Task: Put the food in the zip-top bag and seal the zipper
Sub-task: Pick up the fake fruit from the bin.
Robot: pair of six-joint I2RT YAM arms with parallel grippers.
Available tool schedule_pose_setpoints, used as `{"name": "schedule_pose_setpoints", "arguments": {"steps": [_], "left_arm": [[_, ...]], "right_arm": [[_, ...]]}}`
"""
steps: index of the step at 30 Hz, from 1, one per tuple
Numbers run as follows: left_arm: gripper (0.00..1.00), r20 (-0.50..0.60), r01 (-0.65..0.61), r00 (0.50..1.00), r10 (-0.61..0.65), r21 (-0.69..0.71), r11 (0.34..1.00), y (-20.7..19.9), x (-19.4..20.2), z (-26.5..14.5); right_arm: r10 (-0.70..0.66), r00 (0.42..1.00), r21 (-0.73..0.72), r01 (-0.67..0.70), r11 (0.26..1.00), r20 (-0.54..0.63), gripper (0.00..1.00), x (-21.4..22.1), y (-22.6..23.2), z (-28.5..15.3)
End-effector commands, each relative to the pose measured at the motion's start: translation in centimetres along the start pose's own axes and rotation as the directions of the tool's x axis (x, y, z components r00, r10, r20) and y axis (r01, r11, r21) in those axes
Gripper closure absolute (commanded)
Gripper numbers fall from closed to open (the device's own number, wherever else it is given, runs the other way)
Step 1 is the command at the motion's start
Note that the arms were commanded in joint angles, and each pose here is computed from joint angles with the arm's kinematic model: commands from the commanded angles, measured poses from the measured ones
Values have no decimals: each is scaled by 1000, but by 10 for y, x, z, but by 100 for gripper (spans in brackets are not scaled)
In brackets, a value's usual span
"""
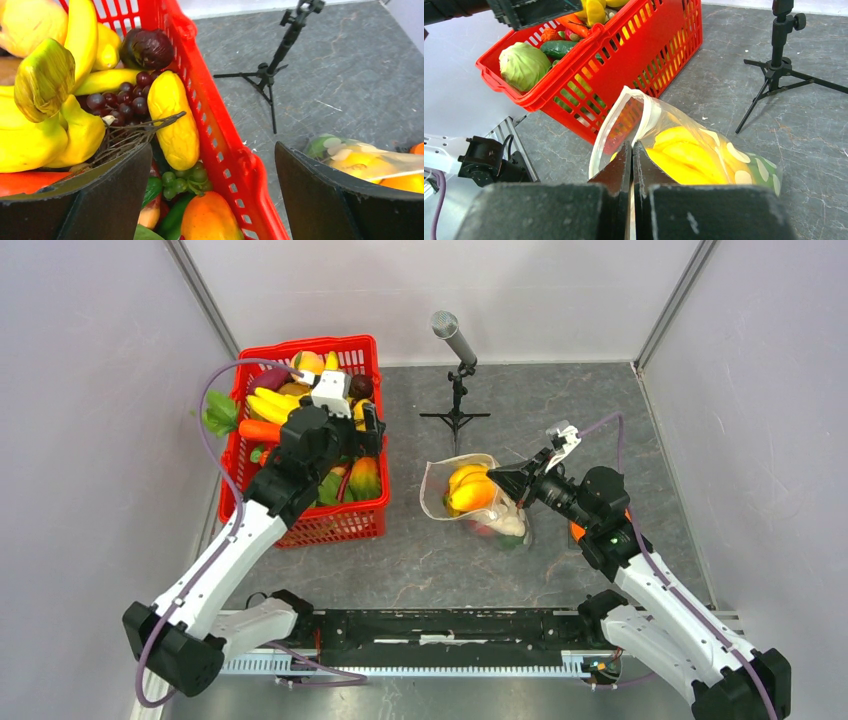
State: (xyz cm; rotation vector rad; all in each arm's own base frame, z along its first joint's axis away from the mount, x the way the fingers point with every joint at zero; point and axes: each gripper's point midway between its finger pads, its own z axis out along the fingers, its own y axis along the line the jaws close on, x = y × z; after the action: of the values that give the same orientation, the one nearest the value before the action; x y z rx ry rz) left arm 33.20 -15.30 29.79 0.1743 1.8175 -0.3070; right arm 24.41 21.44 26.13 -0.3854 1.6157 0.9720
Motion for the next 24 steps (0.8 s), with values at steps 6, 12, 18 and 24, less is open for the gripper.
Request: {"name": "schedule_pose_setpoints", "arguments": {"steps": [6,12,18,24], "left_arm": [[12,-70,91,993,-97,-85,992,15,-9,36],[24,-65,71,995,-81,-142,987,35,-8,62],[26,-140,75,985,-96,-149,986,51,4,83],[30,-224,51,972,-73,-100,994,57,22,108]], "right_arm": [[-19,997,-14,20,1000,70,100,-18,4,2],[-21,997,-11,22,1000,71,100,-18,4,1],[-22,997,-9,23,1000,75,100,-19,4,0],[-20,997,-13,21,1000,71,100,-19,5,0]]}}
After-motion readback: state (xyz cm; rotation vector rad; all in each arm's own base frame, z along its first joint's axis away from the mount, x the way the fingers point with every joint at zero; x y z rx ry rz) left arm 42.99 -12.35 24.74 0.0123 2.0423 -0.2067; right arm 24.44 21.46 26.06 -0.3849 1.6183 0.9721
